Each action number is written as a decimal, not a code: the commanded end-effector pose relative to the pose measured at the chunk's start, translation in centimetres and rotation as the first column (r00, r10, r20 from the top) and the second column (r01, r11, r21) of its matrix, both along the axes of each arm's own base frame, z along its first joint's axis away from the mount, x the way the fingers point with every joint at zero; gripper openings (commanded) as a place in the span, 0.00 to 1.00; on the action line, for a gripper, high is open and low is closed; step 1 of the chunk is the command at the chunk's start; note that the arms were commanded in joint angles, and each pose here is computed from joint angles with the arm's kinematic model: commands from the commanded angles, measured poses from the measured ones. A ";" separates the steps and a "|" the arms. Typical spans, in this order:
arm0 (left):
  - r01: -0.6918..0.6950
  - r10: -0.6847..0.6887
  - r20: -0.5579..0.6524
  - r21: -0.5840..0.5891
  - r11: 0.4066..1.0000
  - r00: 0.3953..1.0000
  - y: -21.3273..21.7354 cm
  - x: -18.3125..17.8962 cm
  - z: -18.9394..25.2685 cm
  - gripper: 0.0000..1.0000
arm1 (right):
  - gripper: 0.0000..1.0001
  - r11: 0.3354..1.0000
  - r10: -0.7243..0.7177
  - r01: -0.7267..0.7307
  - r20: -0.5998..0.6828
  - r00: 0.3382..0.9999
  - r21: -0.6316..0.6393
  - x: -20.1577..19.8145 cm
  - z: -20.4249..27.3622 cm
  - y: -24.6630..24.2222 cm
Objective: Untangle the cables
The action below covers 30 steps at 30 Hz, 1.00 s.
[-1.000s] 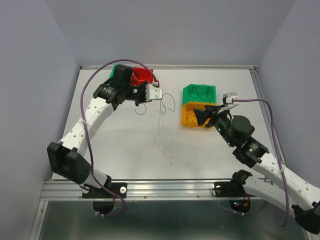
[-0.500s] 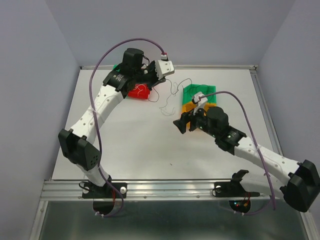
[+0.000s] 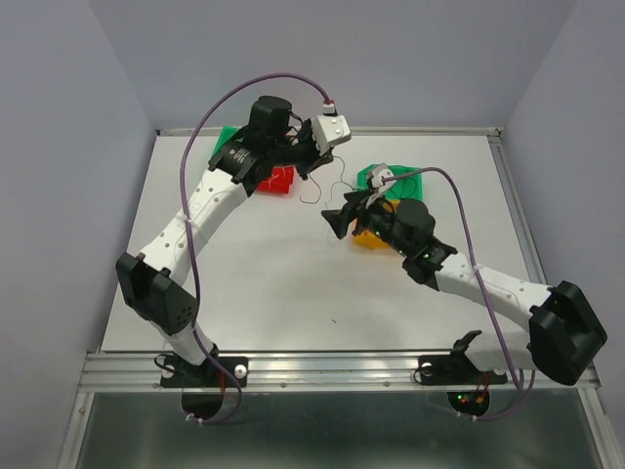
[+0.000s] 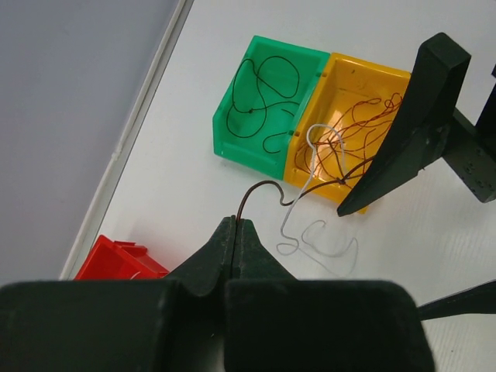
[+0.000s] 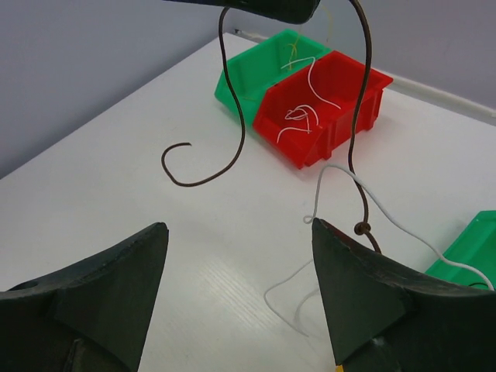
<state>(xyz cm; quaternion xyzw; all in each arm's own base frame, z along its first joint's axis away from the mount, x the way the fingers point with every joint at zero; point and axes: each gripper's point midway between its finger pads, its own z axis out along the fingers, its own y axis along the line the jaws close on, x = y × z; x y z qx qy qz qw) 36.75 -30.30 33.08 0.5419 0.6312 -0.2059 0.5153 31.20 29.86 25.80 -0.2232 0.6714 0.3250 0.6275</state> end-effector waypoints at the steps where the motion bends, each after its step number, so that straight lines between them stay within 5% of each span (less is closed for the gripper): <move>1: 0.014 -0.003 0.095 -0.125 0.992 0.995 0.0 -2.0 6.9 0.00 | 0.80 0.993 -0.064 0.053 0.104 0.993 0.106 2.0 3.6 0.4; 5: 0.019 -0.006 0.079 -0.155 0.988 0.997 0.1 -3.0 7.7 0.00 | 0.78 0.981 -0.170 0.160 0.095 0.981 0.107 4.9 2.5 0.4; 9: 0.042 -0.032 0.058 -0.171 0.984 0.998 0.0 -4.3 7.9 0.00 | 0.64 0.971 -0.185 0.160 0.133 0.974 0.177 5.8 2.0 1.0; 10: 0.039 -0.031 0.049 -0.170 0.985 0.998 0.0 -4.4 7.7 0.00 | 0.48 0.970 -0.182 0.152 0.147 0.972 0.192 5.8 2.1 1.1; 16: -0.086 0.101 0.071 -0.192 0.978 0.992 1.1 -2.0 8.7 0.00 | 0.01 0.974 -0.128 0.088 0.189 0.974 0.207 5.3 2.5 2.0; 19: -0.217 0.238 0.067 -0.231 0.948 0.969 3.8 1.6 9.6 0.00 | 0.00 0.984 0.116 -0.143 0.228 0.967 0.108 1.5 2.6 4.3; 20: -0.245 0.266 0.059 -0.243 0.939 0.962 4.6 2.6 9.7 0.00 | 0.01 0.953 0.282 -0.300 0.233 0.931 0.045 -1.1 2.2 5.7; 23: -0.328 0.350 0.024 -0.294 0.898 0.937 7.4 6.1 9.8 0.00 | 0.01 0.894 0.445 -0.443 0.243 0.862 -0.067 -5.7 2.6 5.9; 30: -0.516 0.518 -0.100 -0.363 0.776 0.850 17.9 13.8 7.1 0.00 | 0.01 0.939 0.309 -0.343 0.373 0.875 0.026 -10.7 6.9 -0.9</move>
